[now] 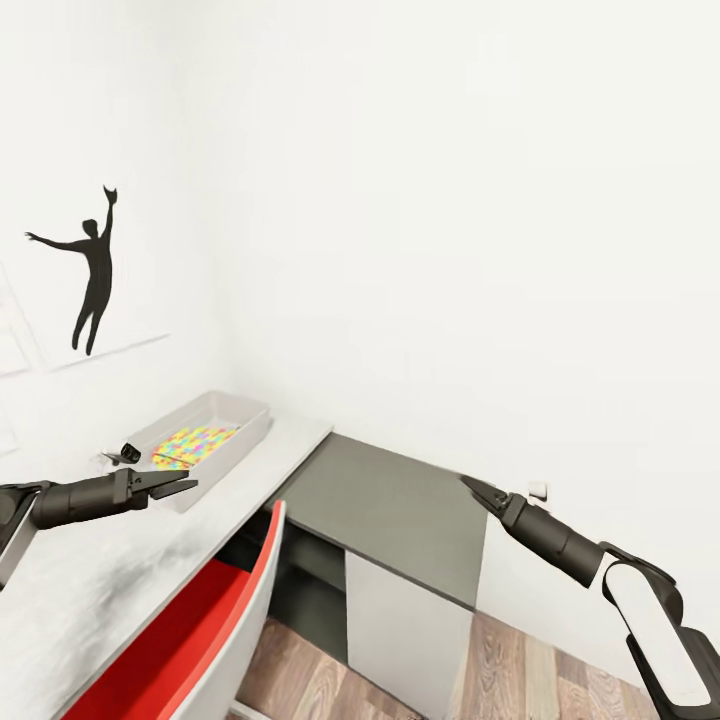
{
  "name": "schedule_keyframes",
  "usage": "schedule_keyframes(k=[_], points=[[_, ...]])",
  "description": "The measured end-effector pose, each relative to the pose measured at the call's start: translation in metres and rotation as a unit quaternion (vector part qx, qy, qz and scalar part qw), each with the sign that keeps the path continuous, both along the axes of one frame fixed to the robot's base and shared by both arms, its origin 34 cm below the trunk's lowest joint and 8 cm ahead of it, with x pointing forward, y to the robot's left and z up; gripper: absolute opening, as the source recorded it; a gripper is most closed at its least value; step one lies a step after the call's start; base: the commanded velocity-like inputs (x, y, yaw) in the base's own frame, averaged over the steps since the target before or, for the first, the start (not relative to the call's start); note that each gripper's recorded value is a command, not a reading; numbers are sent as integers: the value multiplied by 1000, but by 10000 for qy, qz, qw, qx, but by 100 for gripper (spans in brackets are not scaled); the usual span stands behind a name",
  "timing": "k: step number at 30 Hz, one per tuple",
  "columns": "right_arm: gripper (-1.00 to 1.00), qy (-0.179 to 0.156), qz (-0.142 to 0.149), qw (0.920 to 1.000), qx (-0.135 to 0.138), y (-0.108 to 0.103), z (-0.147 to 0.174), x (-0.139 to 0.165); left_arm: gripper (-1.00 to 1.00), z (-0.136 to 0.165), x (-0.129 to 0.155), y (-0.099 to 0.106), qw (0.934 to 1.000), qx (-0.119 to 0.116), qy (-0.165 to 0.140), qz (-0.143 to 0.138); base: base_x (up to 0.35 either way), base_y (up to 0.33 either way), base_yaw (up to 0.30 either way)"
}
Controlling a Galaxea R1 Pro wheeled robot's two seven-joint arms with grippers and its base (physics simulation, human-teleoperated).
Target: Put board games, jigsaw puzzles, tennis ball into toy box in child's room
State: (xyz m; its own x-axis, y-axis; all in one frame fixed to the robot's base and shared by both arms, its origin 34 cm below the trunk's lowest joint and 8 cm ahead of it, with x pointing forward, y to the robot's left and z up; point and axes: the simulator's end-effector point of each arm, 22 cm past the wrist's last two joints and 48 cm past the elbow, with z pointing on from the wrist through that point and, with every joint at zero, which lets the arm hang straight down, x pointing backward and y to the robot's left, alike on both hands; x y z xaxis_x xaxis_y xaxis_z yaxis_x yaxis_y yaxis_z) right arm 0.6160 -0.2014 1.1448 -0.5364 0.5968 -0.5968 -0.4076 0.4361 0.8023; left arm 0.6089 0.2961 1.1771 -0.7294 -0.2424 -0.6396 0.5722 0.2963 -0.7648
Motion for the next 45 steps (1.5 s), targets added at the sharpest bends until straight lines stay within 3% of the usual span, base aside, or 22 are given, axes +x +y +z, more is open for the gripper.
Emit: schedule_keyframes(k=[45], points=[[100,27,-76,10000,23,-7,-2,2,100,-1,0,-2,10000,-11,1,-16,-21,-7,-277]])
